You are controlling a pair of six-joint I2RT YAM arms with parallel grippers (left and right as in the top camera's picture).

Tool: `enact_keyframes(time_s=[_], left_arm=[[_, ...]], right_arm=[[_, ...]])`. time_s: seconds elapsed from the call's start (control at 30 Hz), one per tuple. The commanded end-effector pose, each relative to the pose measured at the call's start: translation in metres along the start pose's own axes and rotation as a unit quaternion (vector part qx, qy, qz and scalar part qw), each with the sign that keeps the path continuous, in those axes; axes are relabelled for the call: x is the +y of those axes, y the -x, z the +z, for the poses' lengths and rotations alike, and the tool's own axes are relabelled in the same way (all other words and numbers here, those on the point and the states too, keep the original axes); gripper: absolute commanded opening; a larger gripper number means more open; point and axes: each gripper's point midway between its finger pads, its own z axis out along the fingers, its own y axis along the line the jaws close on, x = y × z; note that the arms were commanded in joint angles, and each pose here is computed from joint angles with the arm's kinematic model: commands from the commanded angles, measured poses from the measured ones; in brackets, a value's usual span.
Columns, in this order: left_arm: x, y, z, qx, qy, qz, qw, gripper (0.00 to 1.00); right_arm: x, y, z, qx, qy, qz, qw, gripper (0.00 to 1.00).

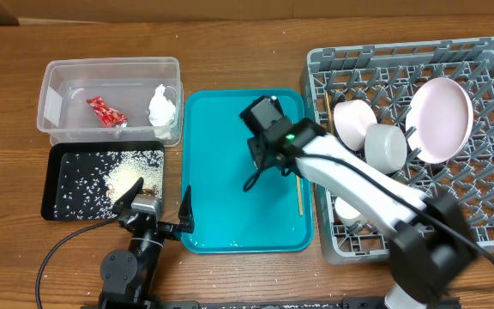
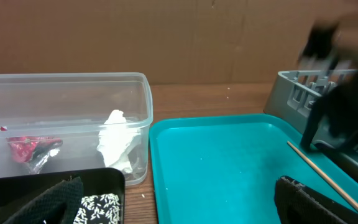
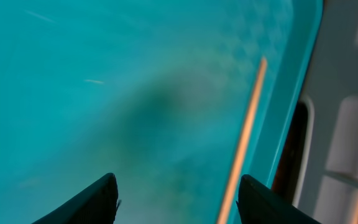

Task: Sort waste into correct bins and load items into the dishwasher
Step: 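Grasp the wooden chopsticks with the right gripper and lift them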

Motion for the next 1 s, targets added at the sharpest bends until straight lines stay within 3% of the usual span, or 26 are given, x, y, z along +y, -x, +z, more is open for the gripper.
enact_keyframes(time_s=[0.0, 0.23, 0.37, 0.5, 0.6, 0.97], left_arm=[[0.003, 0.0, 0.0, -0.004, 0.005, 0.004, 1.0, 1.0], [0.003, 0.0, 0.0, -0.004, 0.005, 0.004, 1.0, 1.0], [0.003, 0.0, 0.0, -0.004, 0.005, 0.004, 1.0, 1.0], [0.003, 0.0, 0.0, -0.004, 0.005, 0.004, 1.0, 1.0], [0.003, 0.0, 0.0, -0.004, 0.005, 0.004, 1.0, 1.0], [0.003, 0.0, 0.0, -0.004, 0.005, 0.004, 1.0, 1.0]], right_arm=[[-0.029, -0.01, 0.032, 0.015, -0.084, 0.011, 0.996, 0.64], [-0.035, -0.017, 0.057, 0.039, -0.083, 0.022, 0.996, 0.64], [-0.017, -0.029, 0.062, 0.08, -0.004, 0.016, 0.997, 0.44], [-0.013, -0.044, 0.06, 0.117, 0.024, 0.013, 0.993, 0.41], [-0.013, -0.052, 0.058, 0.135, 0.027, 0.011, 0.99, 0.31], [-0.007, -0.054, 0.053, 0.143, 0.045, -0.008, 0.989, 0.15]])
